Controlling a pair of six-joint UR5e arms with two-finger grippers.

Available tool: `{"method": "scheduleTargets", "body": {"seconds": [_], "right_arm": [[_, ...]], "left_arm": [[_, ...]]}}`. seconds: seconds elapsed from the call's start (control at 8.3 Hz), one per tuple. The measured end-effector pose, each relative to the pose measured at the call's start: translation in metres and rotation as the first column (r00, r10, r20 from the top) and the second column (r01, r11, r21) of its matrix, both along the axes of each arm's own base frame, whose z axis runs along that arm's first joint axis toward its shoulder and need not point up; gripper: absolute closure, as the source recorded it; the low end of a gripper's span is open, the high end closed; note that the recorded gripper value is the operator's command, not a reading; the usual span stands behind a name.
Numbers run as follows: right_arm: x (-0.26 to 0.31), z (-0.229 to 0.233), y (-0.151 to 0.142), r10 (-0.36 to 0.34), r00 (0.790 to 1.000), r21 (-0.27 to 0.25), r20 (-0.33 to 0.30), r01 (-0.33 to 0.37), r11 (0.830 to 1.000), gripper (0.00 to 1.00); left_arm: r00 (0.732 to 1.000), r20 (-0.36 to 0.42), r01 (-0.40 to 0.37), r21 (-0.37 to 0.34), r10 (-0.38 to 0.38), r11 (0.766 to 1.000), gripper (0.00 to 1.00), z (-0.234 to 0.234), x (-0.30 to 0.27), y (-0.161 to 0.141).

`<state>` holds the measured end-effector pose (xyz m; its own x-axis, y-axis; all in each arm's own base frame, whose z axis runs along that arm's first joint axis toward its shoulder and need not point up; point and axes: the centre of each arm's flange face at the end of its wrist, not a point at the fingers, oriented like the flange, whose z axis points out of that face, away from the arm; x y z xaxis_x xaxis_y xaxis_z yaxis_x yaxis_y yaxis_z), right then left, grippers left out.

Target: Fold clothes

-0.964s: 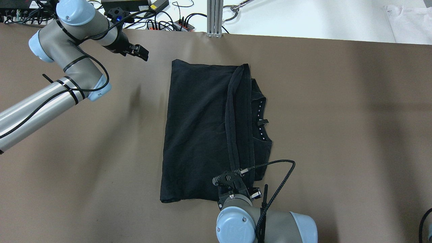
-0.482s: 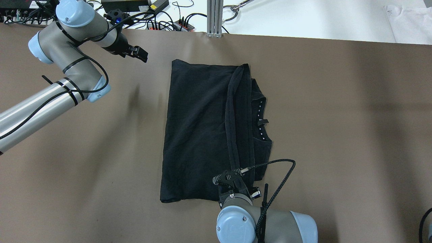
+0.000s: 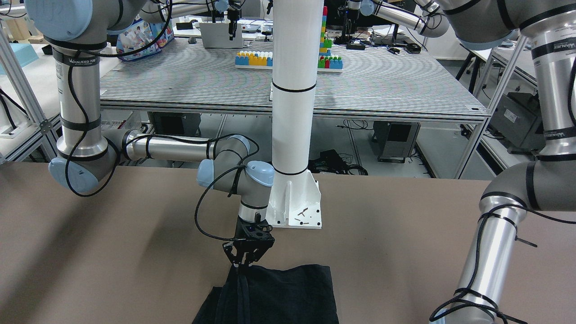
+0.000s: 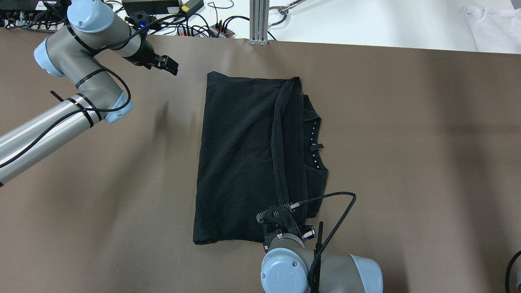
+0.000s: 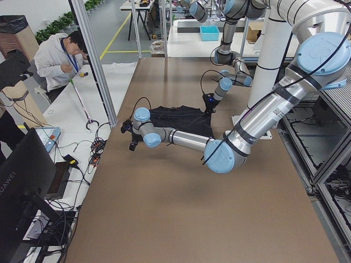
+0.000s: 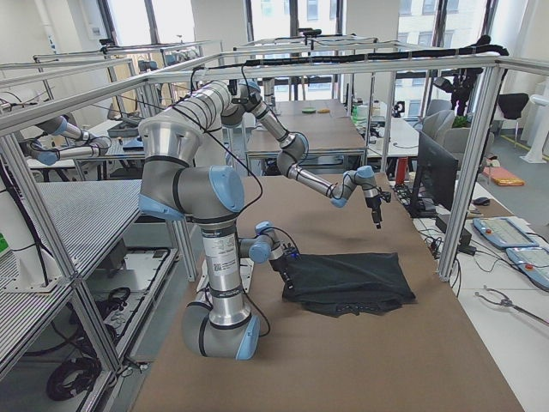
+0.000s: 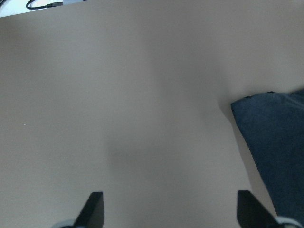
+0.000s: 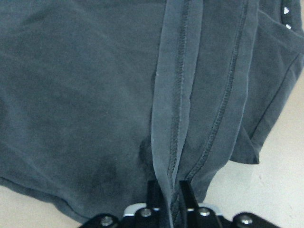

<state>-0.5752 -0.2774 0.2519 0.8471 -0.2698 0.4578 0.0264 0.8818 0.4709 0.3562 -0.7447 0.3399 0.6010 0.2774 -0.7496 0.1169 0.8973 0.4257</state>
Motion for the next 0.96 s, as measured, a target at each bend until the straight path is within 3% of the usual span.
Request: {"method": "scheduleTargets", "body": {"seconds": [0.24, 0.48, 0.96], "right_arm": [[-0.0007, 0.0008, 0.0002, 0.0, 1.0, -0.001, -0.002, 0.0, 1.0, 0.77], [-0.0017, 0.0024, 0.0, 0.0, 1.0, -0.001, -0.005, 0.0, 1.0, 0.98], [-0.0008, -0.0024, -0.004, 0.015, 1.0, -0.005, 0.007, -0.015, 1.0, 1.0]], "left_arm": [[1.0, 0.0, 0.0, 0.0, 0.0, 1.0, 0.0, -0.0002, -0.0001, 0.0], [1.0, 0.0, 0.0, 0.0, 0.0, 1.0, 0.0, 0.0, -0.0002, -0.0001], [1.0, 0.0, 0.0, 0.0, 0.0, 1.0, 0.0, -0.0002, -0.0003, -0.0001]]}}
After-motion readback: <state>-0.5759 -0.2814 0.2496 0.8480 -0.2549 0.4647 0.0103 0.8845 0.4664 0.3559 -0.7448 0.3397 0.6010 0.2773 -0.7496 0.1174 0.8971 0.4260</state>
